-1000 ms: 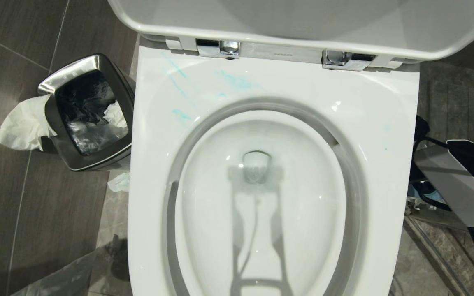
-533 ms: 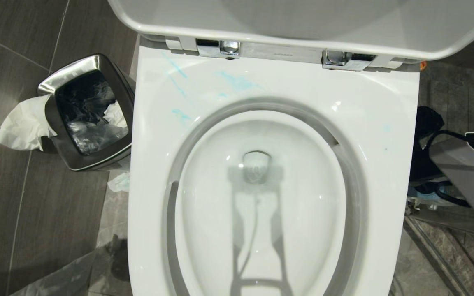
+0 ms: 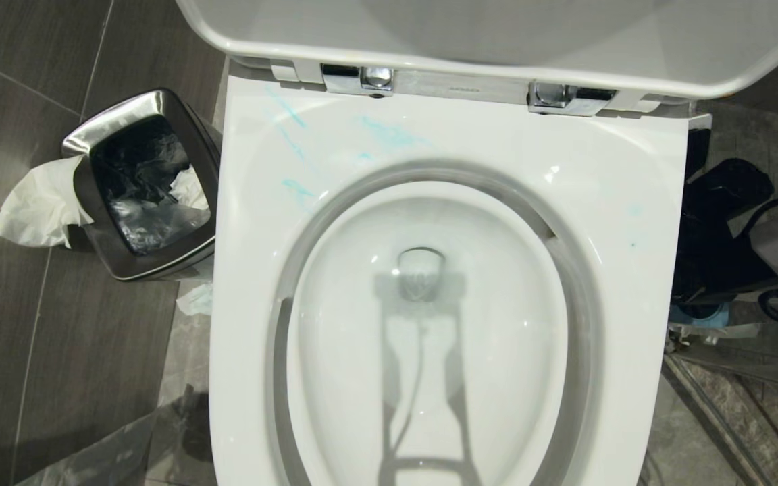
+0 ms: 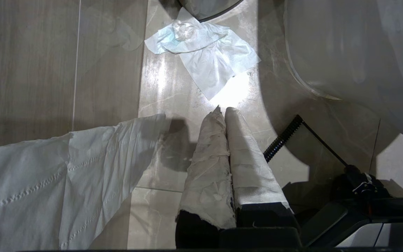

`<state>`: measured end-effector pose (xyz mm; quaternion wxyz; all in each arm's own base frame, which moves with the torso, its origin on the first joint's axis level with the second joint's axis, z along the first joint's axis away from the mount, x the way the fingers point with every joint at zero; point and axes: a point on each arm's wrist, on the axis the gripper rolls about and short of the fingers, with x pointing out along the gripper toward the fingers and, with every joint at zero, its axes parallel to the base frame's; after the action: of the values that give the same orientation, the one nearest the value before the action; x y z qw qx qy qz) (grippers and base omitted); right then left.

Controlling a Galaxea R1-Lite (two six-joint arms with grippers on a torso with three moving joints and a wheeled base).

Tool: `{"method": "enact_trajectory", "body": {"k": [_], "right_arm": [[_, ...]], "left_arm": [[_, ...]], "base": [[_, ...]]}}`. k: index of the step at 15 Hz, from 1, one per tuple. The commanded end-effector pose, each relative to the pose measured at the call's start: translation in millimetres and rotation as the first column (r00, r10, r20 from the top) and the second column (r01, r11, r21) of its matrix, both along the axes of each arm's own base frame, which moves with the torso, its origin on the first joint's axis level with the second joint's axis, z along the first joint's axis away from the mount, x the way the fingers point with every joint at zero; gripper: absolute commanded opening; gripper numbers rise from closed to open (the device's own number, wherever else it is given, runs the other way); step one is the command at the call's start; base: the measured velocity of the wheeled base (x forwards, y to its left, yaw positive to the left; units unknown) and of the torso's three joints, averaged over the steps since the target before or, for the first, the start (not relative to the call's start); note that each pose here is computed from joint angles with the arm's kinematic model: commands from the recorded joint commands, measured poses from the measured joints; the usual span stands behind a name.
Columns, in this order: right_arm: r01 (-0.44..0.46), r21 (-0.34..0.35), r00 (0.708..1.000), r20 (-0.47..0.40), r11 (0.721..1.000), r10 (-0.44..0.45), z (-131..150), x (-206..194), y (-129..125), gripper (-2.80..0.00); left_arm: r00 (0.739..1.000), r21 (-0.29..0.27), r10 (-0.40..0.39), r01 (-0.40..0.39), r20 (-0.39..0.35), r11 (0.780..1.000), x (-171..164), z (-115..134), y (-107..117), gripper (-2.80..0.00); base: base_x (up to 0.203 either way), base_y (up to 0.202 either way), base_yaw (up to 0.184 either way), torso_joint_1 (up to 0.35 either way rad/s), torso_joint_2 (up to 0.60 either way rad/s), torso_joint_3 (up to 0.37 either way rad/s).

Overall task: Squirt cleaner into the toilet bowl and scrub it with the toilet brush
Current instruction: Pour in the cleaning agent

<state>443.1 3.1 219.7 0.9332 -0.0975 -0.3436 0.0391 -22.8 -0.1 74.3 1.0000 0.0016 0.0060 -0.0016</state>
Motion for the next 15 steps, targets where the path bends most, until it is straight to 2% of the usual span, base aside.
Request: {"method": "enact_trajectory", "body": {"k": [1,6,10,12,15], "right_arm": [[0.001,-0.001,1.000,0.015,1.000,0.000,15,-17,0,-2.80],[0.008,0.007,1.000,0.016,1.000,-0.008,28,-37,0,-2.80],[0.013,0.033,1.000,0.016,0.999,-0.014,40,-57,0,-2.80],[0.042,0.066,0.999,0.026,0.997,-0.044,47,-65,-1,-2.80],[0.049,0.071,0.999,0.014,0.996,-0.050,52,-78,0,-2.80]], "left_arm": [[1.000,0.000,0.000,0.000,-0.002,1.000,0,0,0,-2.80],[1.000,0.000,0.000,0.000,-0.002,1.000,0,0,0,-2.80],[1.000,0.000,0.000,0.000,-0.002,1.000,0,0,0,-2.80],[1.000,0.000,0.000,0.000,-0.002,1.000,0,0,0,-2.80],[1.000,0.000,0.000,0.000,-0.002,1.000,0,0,0,-2.80]], "base": [[0.000,0.000,0.000,0.000,0.00,0.000],[0.000,0.000,0.000,0.000,0.00,0.000],[0.000,0.000,0.000,0.000,0.00,0.000],[0.000,0.000,0.000,0.000,0.00,0.000],[0.000,0.000,0.000,0.000,0.00,0.000]]}}
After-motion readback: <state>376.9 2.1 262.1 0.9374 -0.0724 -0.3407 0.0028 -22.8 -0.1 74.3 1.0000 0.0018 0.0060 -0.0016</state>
